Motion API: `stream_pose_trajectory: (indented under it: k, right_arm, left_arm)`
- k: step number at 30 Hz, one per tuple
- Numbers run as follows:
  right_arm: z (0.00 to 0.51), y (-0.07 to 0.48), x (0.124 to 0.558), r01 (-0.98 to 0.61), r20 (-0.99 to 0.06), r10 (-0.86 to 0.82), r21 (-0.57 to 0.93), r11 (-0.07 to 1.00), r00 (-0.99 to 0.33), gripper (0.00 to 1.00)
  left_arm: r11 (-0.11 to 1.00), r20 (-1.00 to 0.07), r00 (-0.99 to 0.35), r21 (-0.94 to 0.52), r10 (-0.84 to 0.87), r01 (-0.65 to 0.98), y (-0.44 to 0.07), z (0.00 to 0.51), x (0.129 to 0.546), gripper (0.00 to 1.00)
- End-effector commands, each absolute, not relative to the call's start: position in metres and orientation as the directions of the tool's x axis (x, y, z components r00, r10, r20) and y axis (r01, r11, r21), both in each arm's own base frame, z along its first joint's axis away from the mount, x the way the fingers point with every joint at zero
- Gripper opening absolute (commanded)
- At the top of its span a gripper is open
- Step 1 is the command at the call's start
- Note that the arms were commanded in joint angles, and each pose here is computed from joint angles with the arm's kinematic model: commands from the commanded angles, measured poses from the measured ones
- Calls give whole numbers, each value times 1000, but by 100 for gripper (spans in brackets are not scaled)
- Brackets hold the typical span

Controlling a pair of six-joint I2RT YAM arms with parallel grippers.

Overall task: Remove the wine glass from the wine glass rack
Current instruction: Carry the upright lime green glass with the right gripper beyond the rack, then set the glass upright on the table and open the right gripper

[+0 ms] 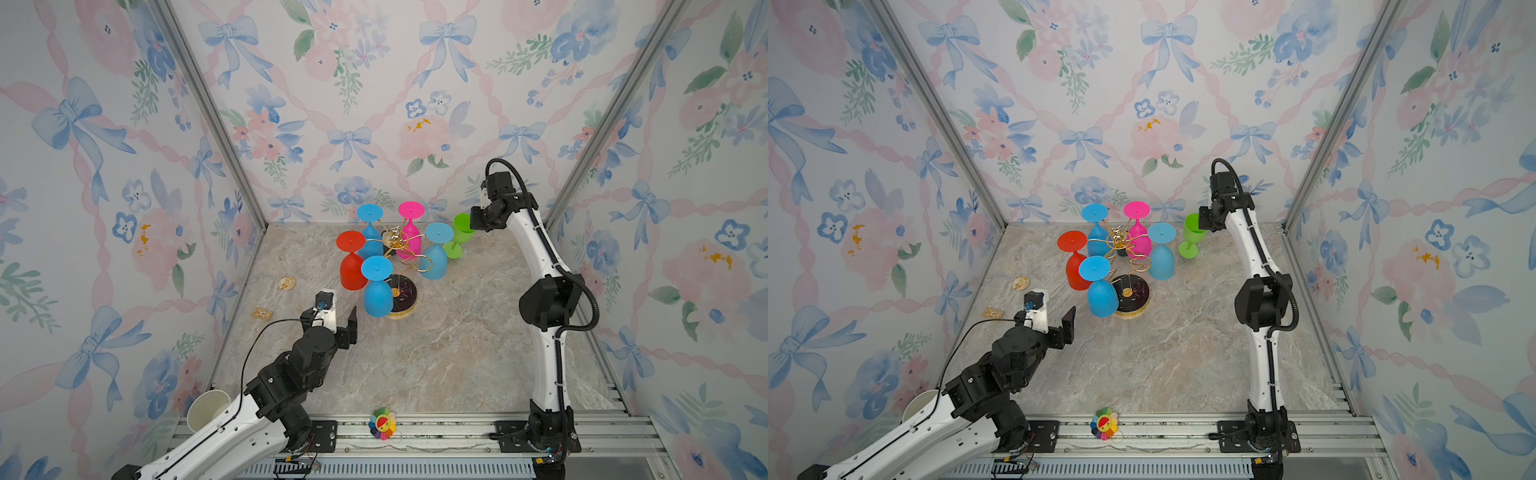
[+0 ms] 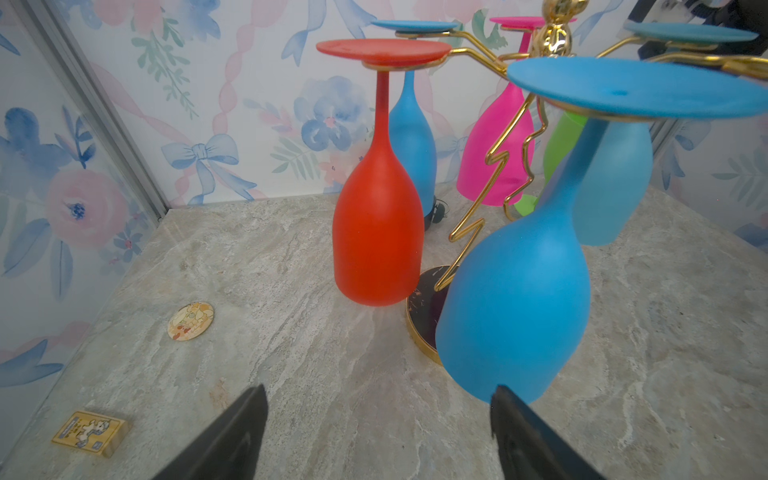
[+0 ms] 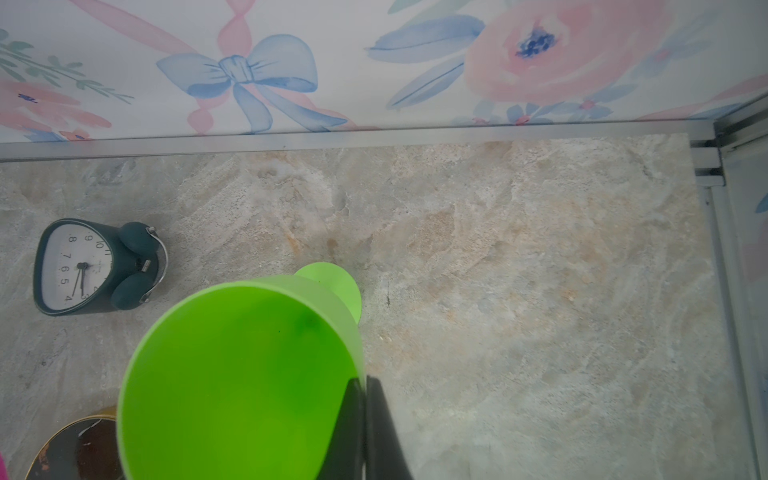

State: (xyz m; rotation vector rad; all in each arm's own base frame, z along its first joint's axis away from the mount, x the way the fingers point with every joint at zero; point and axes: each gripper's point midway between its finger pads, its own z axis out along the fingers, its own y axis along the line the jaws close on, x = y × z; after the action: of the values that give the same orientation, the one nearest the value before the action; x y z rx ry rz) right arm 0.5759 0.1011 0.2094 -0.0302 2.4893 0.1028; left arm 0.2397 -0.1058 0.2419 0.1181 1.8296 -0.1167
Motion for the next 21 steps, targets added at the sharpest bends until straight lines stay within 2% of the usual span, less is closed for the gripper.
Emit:
stream_pose_trajectory:
  k: [1, 17, 21]
  right_arm:
    - [197, 118, 580, -80, -601, -17, 79, 994, -799, 0]
    - [179, 133, 582, -95, -581, -29, 83, 992, -813, 0]
    - [178, 133, 581, -97, -580, -33, 80, 992, -814, 7]
  left_arm:
    - [989, -968, -250, -36, 1, 144, -104, 249, 238, 86]
    - [986, -971, -239, -54, -15, 159, -105, 252, 237, 86]
    - [986, -972, -235, -57, -19, 157, -104, 252, 236, 87]
